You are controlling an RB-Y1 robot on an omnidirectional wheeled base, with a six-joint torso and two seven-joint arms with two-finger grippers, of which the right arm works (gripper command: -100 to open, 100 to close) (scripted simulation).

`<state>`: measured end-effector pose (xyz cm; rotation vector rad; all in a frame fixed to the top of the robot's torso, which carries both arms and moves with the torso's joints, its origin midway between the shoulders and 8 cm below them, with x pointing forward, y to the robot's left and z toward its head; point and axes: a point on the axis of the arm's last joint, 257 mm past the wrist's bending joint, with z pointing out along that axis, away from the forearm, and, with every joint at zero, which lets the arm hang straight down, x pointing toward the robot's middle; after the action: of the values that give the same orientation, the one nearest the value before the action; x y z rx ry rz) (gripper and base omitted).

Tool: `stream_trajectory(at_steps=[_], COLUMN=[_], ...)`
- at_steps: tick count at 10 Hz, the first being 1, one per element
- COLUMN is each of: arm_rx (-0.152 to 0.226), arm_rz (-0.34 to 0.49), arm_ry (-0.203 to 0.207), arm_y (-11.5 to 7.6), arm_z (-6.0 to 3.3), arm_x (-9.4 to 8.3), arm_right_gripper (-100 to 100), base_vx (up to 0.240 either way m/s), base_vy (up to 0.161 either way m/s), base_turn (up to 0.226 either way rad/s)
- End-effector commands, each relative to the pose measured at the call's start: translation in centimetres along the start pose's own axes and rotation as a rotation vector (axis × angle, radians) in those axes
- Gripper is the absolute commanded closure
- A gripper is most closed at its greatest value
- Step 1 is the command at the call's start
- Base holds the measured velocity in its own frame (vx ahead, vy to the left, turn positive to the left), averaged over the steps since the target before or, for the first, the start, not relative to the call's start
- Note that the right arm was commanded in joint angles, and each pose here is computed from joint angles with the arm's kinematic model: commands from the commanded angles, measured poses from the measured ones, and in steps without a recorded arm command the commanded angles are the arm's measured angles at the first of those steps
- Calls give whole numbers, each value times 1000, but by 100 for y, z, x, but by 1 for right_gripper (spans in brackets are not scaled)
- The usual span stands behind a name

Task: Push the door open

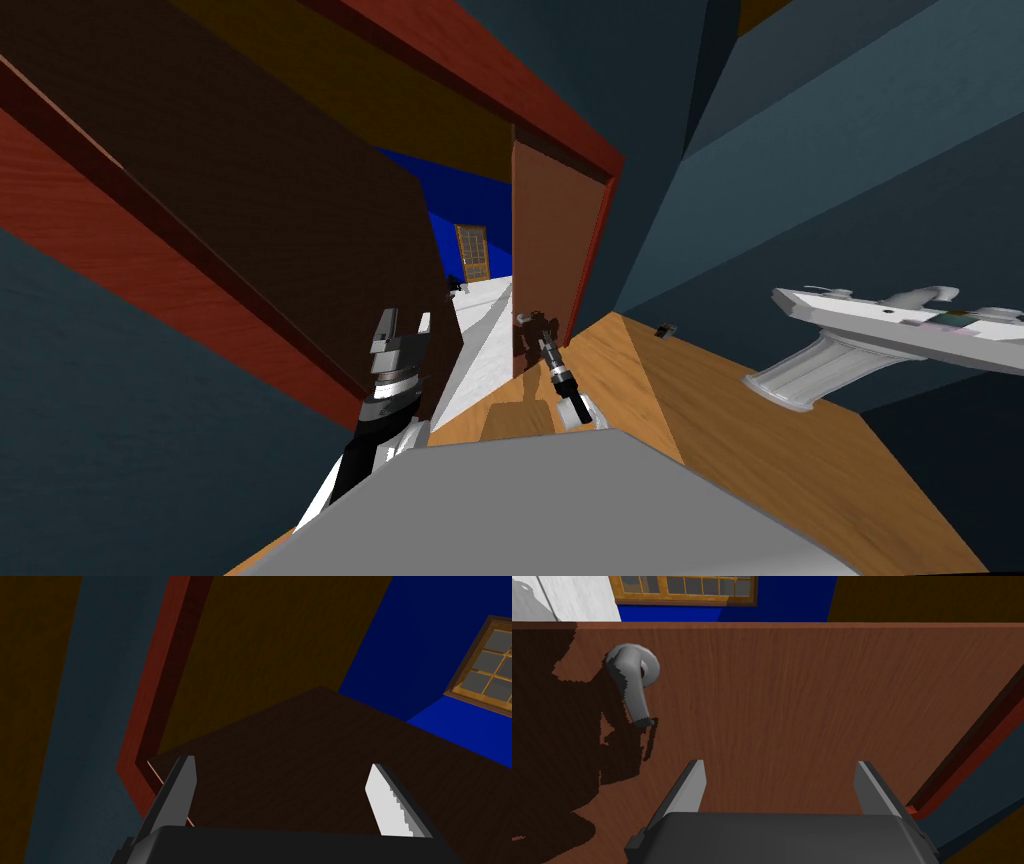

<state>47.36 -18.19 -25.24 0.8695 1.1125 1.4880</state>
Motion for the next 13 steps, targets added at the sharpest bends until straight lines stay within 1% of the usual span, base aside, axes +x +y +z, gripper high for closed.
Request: stream_trajectory(at_steps=[1, 2, 4, 5, 6, 7, 9, 10, 12, 13], arm_rx=[16, 36, 57, 76, 80, 97, 121, 134, 162, 171], arm_rz=[4, 6, 12, 13, 15, 17, 22, 23, 29, 30], arm_ry=[18, 16, 38, 36, 48, 46, 66, 65, 83, 82], arm_y=[-99, -183, -310, -387, -420, -486, -610, -661, -791, -823], arm_z=[16, -27, 0, -44, -17, -56, -49, -83, -94, -116], arm_x=[42, 39, 99, 95, 126, 123, 177, 174, 225, 223], arm_right_gripper=[-100, -100, -100, -100, -100, -100, -100, -100, -100, -100], base_vx=[57, 55, 64, 41, 41, 40, 57, 43, 56, 49], base_vy=[-81, -62, -63, -57, -55, -41, -57, -54, -64, -55], base_turn=[68, 39, 52, 34, 42, 24, 51, 25, 49, 25])
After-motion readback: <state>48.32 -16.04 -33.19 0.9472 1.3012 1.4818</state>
